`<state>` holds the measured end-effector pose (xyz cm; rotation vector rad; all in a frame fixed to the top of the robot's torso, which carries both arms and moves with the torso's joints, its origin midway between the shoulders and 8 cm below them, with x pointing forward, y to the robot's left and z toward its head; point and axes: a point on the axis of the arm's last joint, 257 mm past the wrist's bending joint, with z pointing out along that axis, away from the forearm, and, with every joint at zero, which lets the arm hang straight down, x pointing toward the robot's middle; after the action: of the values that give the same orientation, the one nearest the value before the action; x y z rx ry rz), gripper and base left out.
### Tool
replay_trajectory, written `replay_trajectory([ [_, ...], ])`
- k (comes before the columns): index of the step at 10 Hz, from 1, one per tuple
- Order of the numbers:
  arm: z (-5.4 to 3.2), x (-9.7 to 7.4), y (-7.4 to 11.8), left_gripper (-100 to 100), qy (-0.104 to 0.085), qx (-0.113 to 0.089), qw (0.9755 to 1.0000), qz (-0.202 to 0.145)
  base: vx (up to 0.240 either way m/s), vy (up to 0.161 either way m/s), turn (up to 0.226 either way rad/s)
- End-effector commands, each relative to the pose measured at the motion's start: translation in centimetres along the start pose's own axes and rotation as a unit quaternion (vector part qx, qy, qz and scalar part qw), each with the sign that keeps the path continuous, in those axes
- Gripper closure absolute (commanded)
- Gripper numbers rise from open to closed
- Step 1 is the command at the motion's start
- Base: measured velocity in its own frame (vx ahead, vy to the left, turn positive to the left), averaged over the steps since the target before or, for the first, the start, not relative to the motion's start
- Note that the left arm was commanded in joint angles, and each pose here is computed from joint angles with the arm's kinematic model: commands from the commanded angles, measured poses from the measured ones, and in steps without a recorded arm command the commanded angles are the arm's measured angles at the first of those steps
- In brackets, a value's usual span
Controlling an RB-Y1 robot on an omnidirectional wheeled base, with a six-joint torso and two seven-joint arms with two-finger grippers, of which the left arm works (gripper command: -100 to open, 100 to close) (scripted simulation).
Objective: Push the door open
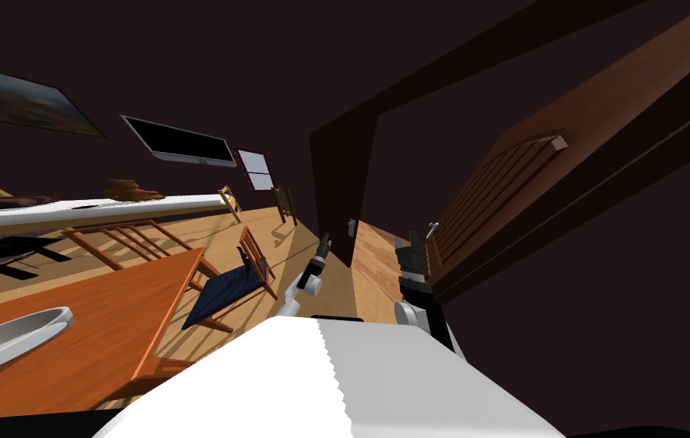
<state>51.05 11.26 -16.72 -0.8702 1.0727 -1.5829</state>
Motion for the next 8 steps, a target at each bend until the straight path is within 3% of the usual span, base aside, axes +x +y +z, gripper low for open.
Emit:
replay_trajectory([
  [1,0.30,0.4,1.0,-100,0.006,-0.011,0.9999,-0.001,0.096,0.075,-0.096],
  [8,1.48,3.3,5.8,-100,0.033,-0.061,0.9976,-0.005,0.096,0.070,-0.099],
])
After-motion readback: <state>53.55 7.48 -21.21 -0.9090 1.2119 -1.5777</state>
